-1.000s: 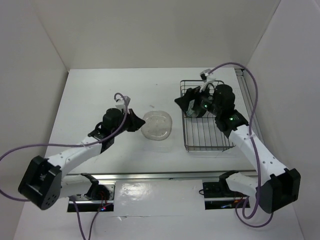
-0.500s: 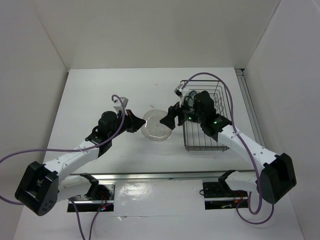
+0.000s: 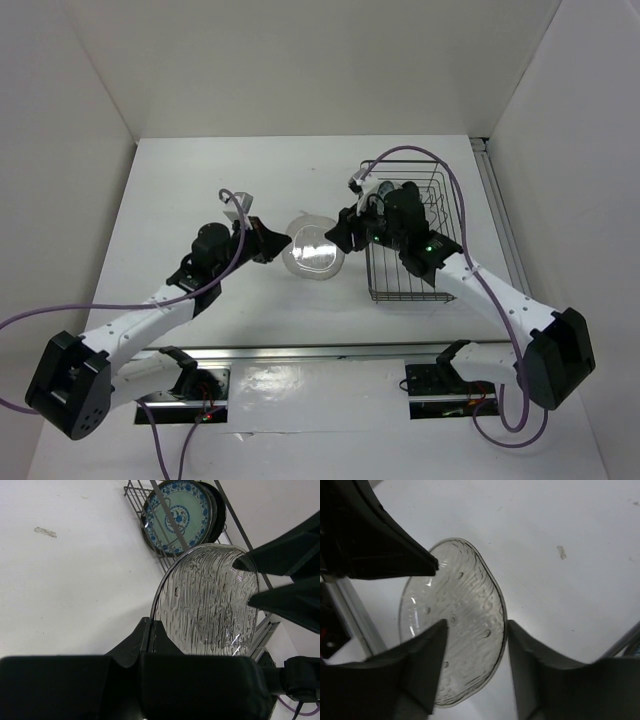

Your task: Load the plates into the dish rack

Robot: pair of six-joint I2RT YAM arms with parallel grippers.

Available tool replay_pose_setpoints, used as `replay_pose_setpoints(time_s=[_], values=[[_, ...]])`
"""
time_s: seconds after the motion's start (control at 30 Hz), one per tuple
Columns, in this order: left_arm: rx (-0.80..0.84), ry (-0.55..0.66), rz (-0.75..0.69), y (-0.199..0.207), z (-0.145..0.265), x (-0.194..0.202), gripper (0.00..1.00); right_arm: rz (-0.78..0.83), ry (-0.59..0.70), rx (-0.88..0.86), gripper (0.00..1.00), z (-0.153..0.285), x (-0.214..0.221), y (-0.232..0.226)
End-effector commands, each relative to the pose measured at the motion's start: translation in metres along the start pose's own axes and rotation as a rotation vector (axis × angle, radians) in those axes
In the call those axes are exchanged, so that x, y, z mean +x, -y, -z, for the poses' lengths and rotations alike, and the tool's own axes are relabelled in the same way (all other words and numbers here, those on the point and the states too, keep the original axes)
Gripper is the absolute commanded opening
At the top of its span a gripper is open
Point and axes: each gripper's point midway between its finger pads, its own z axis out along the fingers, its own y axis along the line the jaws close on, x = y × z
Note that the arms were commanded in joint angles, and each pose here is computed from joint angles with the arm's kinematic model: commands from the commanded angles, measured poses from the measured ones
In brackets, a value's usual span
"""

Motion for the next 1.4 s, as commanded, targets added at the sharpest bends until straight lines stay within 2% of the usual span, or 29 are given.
replay_pose_setpoints(time_s=[0.0, 0.13, 0.17, 0.3, 0.37, 0.4, 0.47, 0.5, 0.57, 0.63, 0.8, 0.97, 1.1, 1.2, 1.3, 1.37], values=[[0.06, 0.106, -0.02, 0.021, 0.005, -0.03, 0.0, -0.008, -0.025, 0.004, 0.49, -0.006, 0.005, 0.001], [0.066, 0.13, -0.015, 0.024, 0.009, -0.035, 0.0, -0.021, -0.035, 0.005, 0.49, -0.012, 0.012, 0.004], [0.076, 0.125, -0.016, 0.027, 0.009, -0.036, 0.0, -0.021, -0.035, 0.005, 0.46, -0.012, 0.012, 0.004], [0.064, 0.107, -0.012, 0.023, 0.007, -0.031, 0.0, -0.027, -0.039, -0.018, 0.25, -0.013, 0.012, -0.003], [0.05, 0.104, -0.009, 0.02, 0.005, -0.03, 0.0, -0.034, -0.027, -0.005, 0.0, -0.013, 0.007, -0.001], [0.036, 0.103, -0.006, 0.019, 0.003, -0.033, 0.05, -0.034, -0.021, 0.035, 0.0, -0.012, 0.003, 0.005], [-0.009, 0.064, 0.006, 0.015, -0.001, -0.033, 0.44, -0.056, -0.012, 0.117, 0.0, -0.007, -0.003, 0.016], [-0.052, 0.038, 0.015, 0.006, -0.007, -0.028, 0.81, -0.065, 0.012, 0.176, 0.0, -0.003, -0.013, 0.024], [-0.093, 0.007, 0.023, -0.002, -0.011, -0.024, 1.0, -0.081, 0.06, 0.39, 0.0, 0.012, -0.023, 0.058], [-0.124, -0.036, 0.033, -0.009, -0.016, -0.016, 1.0, -0.091, 0.148, 0.588, 0.0, 0.039, -0.05, 0.087], [-0.154, -0.08, 0.033, -0.018, -0.02, -0.005, 1.0, -0.119, 0.246, 0.897, 0.0, 0.101, -0.088, 0.143], [-0.146, -0.086, 0.024, -0.017, -0.02, -0.004, 1.0, -0.149, 0.327, 1.205, 0.0, 0.173, -0.1, 0.197], [-0.133, -0.104, 0.027, -0.016, -0.023, 0.001, 1.0, -0.177, 0.415, 1.306, 0.0, 0.21, -0.111, 0.222], [-0.09, -0.12, 0.029, -0.007, -0.025, -0.001, 1.0, -0.18, 0.437, 1.367, 0.0, 0.23, -0.102, 0.238], [-0.073, -0.132, 0.03, -0.005, -0.027, 0.002, 1.0, -0.191, 0.403, 1.411, 0.0, 0.235, -0.089, 0.252], [-0.061, -0.113, 0.025, 0.0, -0.026, -0.004, 1.0, -0.192, 0.377, 1.383, 0.0, 0.222, -0.077, 0.261]])
